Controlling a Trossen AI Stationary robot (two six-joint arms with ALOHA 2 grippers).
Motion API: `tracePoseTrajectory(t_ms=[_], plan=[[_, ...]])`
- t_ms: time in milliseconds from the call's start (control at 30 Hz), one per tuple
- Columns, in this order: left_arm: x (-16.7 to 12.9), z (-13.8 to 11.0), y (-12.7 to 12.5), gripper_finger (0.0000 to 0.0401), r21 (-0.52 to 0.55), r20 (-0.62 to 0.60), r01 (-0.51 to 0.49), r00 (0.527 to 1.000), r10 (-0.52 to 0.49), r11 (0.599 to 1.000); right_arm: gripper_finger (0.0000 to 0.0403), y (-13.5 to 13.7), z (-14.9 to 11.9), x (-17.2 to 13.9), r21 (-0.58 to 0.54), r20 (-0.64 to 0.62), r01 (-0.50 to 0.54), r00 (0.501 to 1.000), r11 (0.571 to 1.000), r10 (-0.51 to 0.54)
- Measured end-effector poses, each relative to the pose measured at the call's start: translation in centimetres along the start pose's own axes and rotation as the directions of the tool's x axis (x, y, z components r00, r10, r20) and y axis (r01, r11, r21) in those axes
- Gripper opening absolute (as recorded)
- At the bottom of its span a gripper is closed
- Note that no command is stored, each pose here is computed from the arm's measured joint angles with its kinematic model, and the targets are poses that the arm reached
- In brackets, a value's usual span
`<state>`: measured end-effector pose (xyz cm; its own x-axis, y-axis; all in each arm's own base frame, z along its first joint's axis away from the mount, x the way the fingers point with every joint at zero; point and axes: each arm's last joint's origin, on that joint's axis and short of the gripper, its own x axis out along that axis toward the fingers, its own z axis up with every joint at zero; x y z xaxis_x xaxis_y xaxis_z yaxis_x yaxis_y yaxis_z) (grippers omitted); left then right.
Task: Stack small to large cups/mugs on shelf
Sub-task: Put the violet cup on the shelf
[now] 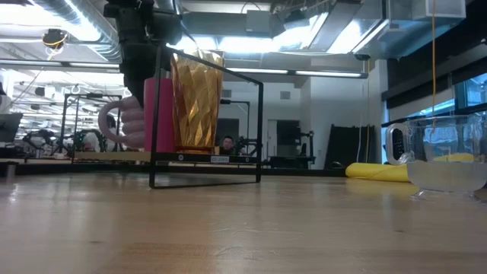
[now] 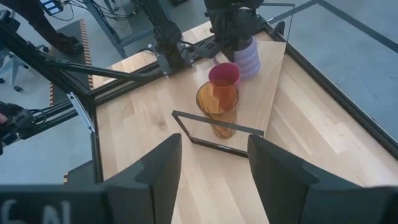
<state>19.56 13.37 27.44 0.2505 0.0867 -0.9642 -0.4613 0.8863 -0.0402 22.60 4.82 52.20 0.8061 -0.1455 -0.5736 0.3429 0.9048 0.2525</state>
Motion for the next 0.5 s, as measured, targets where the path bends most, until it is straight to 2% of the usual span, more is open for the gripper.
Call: tracePoseTrajectory(t_ms=[500], plan=[[0.4,-0.01,-0.51,0.0043,-0.038,-0.036,0.032,0.999,-0.034,0.999,0.0186,0.0,0.0,0.0,0.001,0.0,0.0,1.0,1.0,0.0]])
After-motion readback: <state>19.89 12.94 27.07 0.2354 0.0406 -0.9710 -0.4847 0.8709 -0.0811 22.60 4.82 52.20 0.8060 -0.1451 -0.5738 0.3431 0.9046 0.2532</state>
